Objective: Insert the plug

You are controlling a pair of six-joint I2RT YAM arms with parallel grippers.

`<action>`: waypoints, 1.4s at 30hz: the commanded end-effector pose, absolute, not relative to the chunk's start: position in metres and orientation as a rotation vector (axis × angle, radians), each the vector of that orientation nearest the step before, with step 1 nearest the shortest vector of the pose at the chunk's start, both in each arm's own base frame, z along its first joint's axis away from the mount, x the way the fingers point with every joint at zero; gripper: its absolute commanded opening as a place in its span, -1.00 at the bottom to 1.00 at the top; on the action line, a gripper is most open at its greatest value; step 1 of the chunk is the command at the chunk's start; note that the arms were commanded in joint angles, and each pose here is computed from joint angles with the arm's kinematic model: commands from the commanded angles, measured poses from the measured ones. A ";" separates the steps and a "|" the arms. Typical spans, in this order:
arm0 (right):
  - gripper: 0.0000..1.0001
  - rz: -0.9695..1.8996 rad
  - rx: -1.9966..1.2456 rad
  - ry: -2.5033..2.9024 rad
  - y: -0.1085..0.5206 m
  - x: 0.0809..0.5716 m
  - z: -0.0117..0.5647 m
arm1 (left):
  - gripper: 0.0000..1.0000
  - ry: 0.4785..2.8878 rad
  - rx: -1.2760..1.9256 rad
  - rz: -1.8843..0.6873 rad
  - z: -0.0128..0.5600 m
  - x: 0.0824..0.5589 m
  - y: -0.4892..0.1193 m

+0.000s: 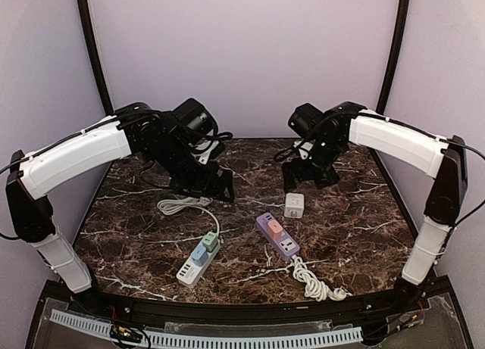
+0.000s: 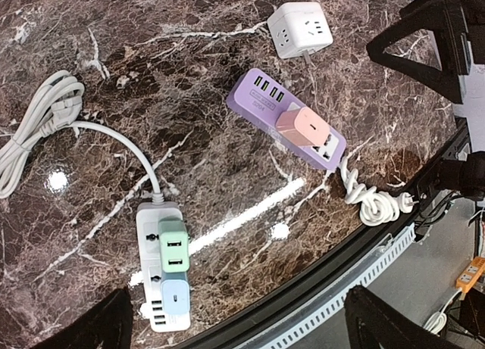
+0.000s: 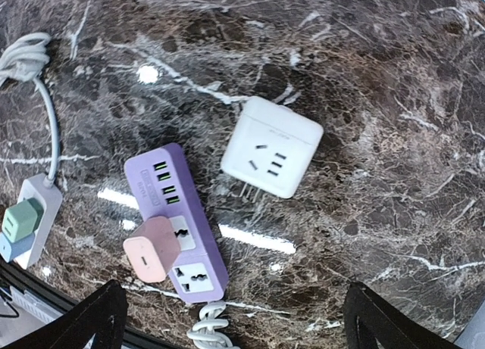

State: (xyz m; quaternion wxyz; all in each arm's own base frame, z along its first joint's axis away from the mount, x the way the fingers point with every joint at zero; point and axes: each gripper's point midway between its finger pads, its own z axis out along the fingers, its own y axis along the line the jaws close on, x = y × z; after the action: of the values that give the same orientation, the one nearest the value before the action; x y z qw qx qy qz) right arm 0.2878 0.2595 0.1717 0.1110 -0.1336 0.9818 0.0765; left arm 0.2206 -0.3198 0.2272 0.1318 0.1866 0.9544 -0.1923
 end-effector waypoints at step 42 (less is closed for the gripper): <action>0.91 0.228 0.179 2.877 0.227 0.361 0.134 | 0.87 2.609 0.385 -0.478 0.237 0.290 -0.360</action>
State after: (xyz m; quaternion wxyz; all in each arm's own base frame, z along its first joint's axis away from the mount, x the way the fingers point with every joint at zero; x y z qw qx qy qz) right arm 0.3537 0.2501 0.1007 0.0878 0.0515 0.9925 0.0678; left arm 0.2755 -0.3369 0.2387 0.2259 0.1542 0.9480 -0.1628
